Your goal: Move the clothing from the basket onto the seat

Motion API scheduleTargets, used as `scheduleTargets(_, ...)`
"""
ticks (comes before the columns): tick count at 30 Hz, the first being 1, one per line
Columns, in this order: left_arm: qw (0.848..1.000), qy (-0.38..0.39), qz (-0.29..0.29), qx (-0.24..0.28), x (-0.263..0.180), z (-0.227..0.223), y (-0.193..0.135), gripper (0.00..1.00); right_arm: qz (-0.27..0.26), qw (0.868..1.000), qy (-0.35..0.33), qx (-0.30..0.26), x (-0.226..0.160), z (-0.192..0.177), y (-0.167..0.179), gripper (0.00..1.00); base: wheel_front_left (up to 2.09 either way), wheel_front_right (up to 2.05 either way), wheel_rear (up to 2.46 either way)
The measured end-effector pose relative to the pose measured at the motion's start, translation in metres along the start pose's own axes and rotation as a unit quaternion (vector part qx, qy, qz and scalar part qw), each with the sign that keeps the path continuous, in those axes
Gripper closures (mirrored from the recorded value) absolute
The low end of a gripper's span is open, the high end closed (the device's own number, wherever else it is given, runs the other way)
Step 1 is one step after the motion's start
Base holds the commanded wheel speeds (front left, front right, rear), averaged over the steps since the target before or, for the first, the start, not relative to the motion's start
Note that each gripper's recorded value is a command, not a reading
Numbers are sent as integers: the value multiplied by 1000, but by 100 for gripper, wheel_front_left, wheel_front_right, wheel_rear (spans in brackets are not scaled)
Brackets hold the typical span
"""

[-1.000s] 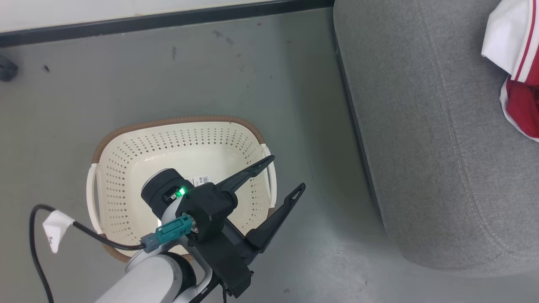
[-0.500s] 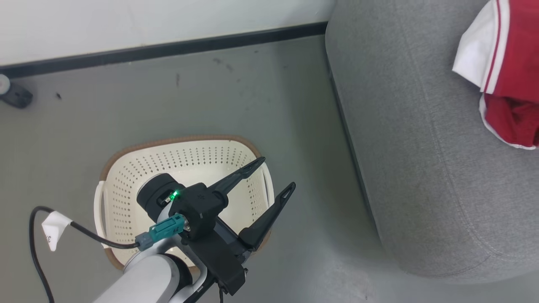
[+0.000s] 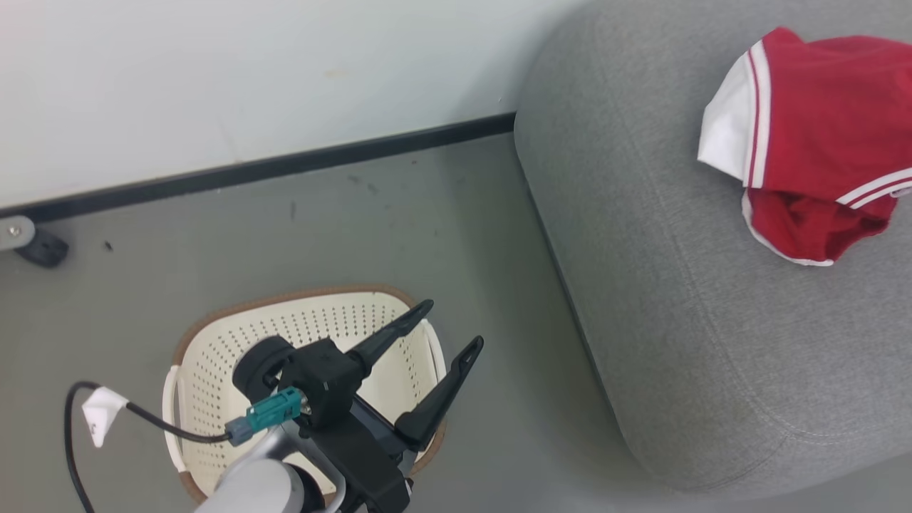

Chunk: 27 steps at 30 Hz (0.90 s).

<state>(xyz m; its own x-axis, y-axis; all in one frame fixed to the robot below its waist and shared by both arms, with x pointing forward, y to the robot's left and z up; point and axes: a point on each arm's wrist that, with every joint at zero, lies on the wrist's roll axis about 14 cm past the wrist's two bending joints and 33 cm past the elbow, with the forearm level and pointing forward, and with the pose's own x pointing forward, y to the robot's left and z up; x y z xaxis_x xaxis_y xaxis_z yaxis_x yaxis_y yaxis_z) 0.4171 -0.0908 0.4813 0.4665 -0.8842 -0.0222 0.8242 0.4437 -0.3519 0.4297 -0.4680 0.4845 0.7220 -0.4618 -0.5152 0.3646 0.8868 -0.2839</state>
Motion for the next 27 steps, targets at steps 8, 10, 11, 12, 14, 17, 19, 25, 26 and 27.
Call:
scheduleTargets(8,1000,-25,18,4,-7,16,-11,0,17,998,-60,-16,-29,21,-7,0,0,0,0)
scheduleTargets(10,999,-35,28,8,-11,22,-11,0,27,996,-89,-14,-36,35,-3,0,0,0,0)
scheduleTargets(11,999,-38,33,12,-12,25,-11,0,32,994,-102,-14,-40,42,-1,0,0,0,0)
scheduleTargets(12,998,-44,36,14,-14,29,-12,0,38,992,-118,-15,-45,49,2,0,0,0,0)
scheduleTargets(14,998,-52,43,14,-18,34,-15,0,50,987,-149,-15,-53,60,8,0,0,0,0)
scheduleTargets(17,996,-64,57,14,-26,41,-16,0,79,972,-221,-13,-70,86,24,0,0,0,0)
scheduleTargets(19,995,-69,70,17,-33,44,-13,0,95,960,-264,-13,-81,104,34,0,0,0,0)
scheduleTargets(25,987,-95,130,23,-60,56,5,0,145,931,-336,8,-103,117,63,0,0,0,0)
scheduleTargets(26,985,-100,141,23,-67,58,8,0,154,927,-343,10,-106,116,69,0,0,0,0)
scheduleTargets(27,982,-104,153,23,-73,60,12,0,165,923,-348,13,-108,115,76,0,0,0,0)
